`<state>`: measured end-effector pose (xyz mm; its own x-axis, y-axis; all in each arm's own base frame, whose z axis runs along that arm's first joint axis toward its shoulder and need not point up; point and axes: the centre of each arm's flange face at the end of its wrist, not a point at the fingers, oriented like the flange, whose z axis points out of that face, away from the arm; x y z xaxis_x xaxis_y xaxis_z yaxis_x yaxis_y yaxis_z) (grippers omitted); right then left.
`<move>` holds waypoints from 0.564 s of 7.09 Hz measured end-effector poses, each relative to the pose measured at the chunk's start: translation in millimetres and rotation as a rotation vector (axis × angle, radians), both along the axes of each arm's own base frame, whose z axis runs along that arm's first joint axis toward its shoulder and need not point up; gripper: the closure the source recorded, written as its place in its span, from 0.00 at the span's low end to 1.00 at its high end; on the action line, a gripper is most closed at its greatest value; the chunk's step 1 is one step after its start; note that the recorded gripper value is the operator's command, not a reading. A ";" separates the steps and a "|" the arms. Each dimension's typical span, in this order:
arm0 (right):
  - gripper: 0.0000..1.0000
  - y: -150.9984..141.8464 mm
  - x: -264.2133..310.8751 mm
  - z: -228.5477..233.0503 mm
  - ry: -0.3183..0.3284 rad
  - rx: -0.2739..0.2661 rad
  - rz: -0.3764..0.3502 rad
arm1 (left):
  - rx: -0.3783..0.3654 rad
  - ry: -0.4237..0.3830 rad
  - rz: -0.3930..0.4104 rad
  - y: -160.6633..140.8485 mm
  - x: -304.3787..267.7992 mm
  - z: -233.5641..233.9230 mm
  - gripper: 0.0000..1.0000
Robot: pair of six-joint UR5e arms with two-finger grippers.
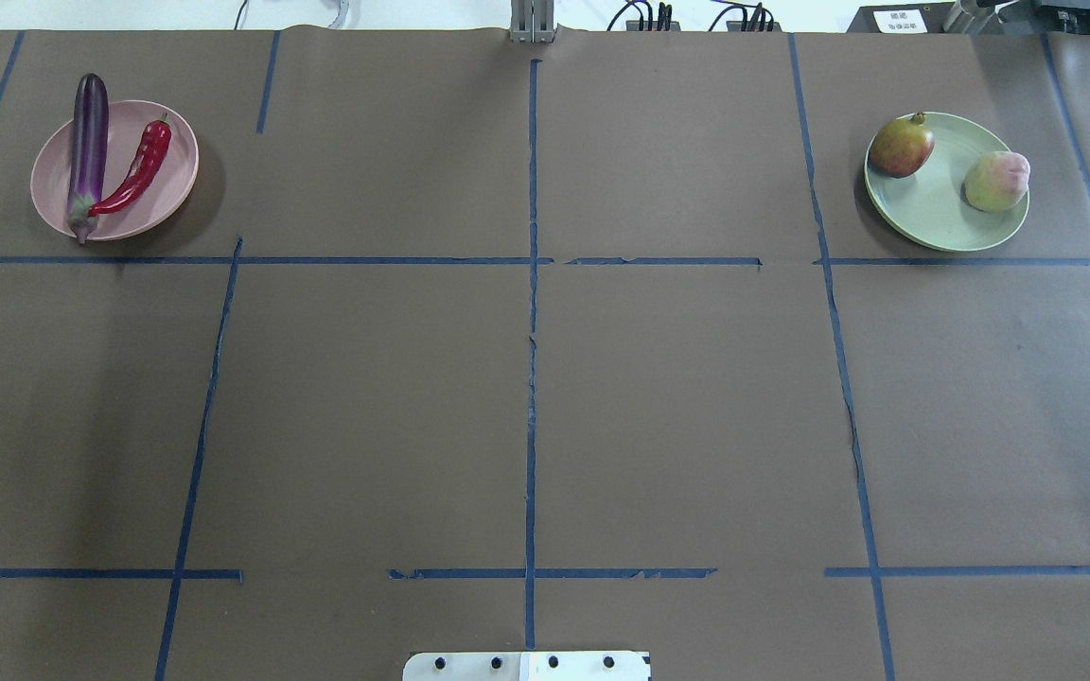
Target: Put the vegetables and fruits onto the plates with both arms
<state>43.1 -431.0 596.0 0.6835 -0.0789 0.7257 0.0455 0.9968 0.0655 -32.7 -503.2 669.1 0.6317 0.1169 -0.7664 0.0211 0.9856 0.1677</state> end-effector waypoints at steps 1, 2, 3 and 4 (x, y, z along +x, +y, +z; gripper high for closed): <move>0.00 3.0 1.6 3.4 0.007 -0.005 -0.001 | 0.018 -0.061 0.011 8.0 -7.0 5.3 0.00; 0.00 4.3 2.2 5.5 0.010 -0.009 -0.002 | 0.007 -0.111 0.041 11.2 -15.9 3.8 0.00; 0.00 5.0 2.5 6.8 0.011 -0.012 -0.002 | -0.030 -0.135 0.082 16.9 -27.1 -10.9 0.00; 0.00 5.3 2.5 7.2 0.011 -0.013 -0.002 | -0.068 -0.143 0.109 31.8 -36.8 -33.5 0.00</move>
<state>45.6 -425.7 603.2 0.6913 -0.0709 0.7191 0.0481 0.9975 0.0521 -69.5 -471.4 635.6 0.7214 0.1418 -0.6779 -0.1061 0.9899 0.0941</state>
